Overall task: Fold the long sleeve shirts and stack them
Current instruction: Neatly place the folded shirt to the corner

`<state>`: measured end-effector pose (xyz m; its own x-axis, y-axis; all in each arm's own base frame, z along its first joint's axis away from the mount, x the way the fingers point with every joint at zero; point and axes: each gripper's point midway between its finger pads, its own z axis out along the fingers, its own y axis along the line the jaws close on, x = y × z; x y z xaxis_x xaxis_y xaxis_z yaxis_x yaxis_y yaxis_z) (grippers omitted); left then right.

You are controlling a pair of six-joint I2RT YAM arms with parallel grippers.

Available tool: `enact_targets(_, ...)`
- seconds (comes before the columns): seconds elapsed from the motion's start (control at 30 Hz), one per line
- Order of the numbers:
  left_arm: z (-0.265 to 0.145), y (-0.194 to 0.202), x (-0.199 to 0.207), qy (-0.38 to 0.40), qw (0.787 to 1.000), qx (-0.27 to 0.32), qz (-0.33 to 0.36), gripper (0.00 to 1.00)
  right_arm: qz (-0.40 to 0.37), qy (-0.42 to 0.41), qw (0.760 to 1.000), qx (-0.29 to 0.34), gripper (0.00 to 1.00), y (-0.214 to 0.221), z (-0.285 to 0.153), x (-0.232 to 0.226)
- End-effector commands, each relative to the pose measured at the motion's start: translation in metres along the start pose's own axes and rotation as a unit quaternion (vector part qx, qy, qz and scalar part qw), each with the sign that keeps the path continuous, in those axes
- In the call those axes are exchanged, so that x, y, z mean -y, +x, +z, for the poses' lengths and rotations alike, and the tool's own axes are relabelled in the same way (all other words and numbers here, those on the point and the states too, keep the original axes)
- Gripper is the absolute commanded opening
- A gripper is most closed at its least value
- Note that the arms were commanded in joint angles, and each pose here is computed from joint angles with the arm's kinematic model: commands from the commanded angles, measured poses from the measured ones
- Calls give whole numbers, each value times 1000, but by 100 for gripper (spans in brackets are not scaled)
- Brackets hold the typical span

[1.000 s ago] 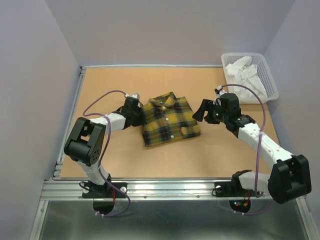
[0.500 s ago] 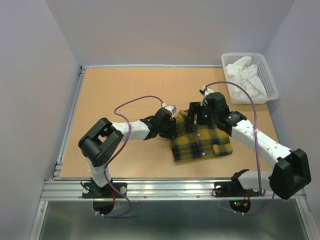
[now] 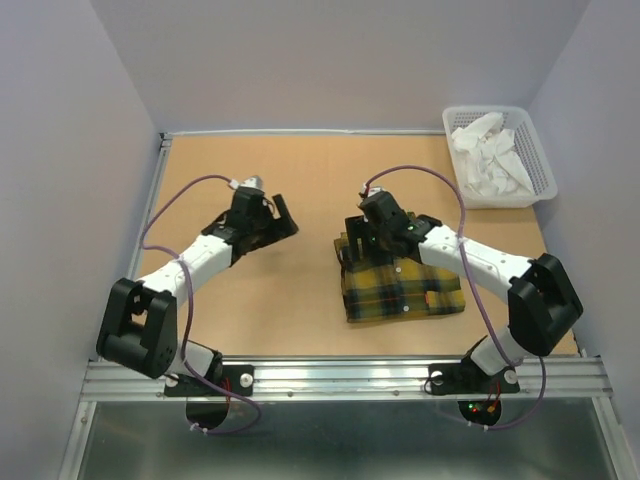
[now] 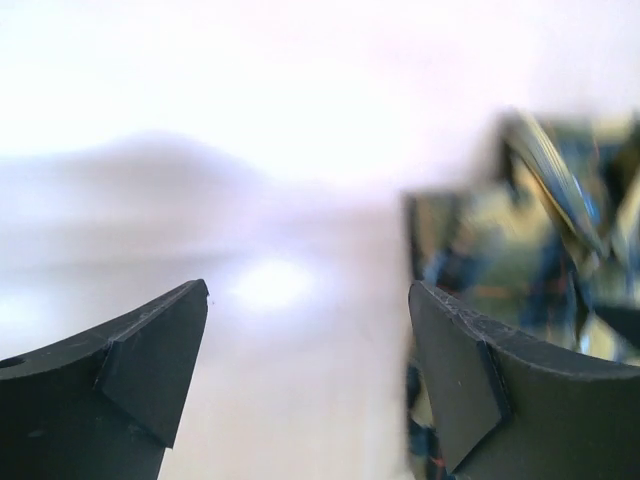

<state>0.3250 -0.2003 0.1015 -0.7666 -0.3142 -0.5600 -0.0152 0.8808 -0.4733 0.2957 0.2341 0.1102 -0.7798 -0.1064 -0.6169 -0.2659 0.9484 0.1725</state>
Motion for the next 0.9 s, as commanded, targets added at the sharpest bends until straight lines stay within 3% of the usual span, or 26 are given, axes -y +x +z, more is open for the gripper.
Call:
enact_targets(0.0,-29,-34,-65,-66,997,42,-29,93,10,30,1000,-4,77,-3,12,-24)
enact_targets(0.33,-47,-48,-122,-121,990,76,-10,93,-6,106,993,-57,74,21,67,-42)
enact_targets(0.43,-44,-48,-123,-119,990,69,-9,93,-21,144,987,-73,63,29,76,-34)
enact_targets(0.53,-41,-50,-119,-104,992,64,-10,93,-35,183,979,-82,36,38,75,-17)
enact_targets(0.57,-40,-50,-117,-95,993,61,-11,92,-44,201,975,-81,18,41,73,-7)
enact_targets(0.63,-40,-51,-119,-91,994,58,-18,92,-51,224,969,-86,4,45,68,8)
enact_targets(0.67,-40,-51,-116,-82,995,56,-19,92,-55,236,966,-92,1,51,64,19)
enact_targets(0.87,-48,-60,-115,-66,995,73,-31,91,-79,293,946,-109,1,61,44,79)
